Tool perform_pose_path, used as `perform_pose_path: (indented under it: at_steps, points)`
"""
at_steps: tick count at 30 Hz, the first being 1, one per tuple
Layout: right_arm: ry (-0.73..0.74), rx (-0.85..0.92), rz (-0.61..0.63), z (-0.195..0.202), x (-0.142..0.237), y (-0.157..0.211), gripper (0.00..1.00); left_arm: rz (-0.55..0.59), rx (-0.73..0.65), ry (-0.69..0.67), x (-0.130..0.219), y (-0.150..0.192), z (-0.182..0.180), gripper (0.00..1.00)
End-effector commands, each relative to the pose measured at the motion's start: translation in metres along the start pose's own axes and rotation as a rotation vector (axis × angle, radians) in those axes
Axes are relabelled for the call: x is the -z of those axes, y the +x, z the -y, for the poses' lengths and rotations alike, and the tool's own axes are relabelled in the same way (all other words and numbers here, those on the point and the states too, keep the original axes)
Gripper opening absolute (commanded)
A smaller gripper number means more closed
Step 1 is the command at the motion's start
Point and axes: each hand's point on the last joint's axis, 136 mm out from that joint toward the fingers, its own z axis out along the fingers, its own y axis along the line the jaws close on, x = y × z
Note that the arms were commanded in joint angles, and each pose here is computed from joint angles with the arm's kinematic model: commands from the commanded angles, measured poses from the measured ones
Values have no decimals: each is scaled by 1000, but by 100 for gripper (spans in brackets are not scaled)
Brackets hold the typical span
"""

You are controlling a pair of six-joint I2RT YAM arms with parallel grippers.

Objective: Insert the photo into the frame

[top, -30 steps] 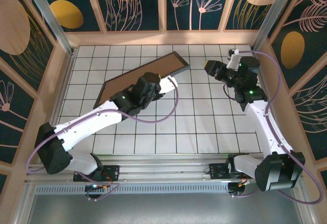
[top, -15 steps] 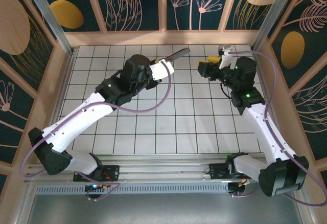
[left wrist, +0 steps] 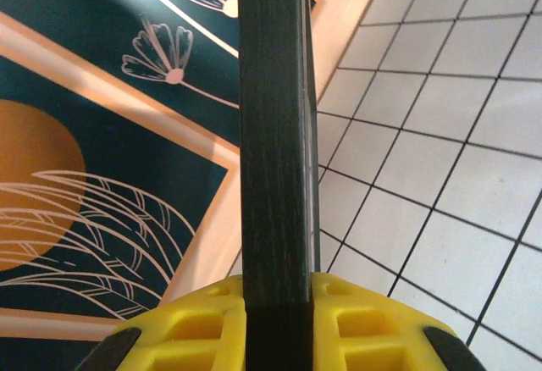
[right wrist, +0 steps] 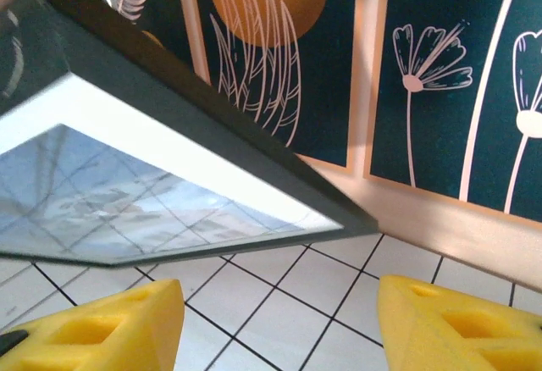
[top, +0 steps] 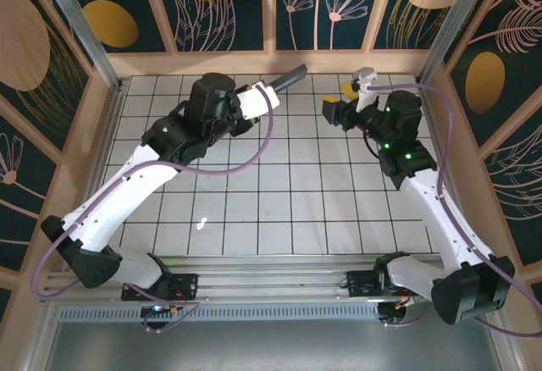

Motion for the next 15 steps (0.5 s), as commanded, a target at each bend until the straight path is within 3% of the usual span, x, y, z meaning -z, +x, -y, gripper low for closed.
perform_pose_path:
  at_steps: [1,15]
  points:
    - [13,-108,37,2,-1,-4,62,314,184,-195,48,-80,-76,0]
    - [100,-214,-67,11,14,25,62,487,640,-14,26,-130,-104,0]
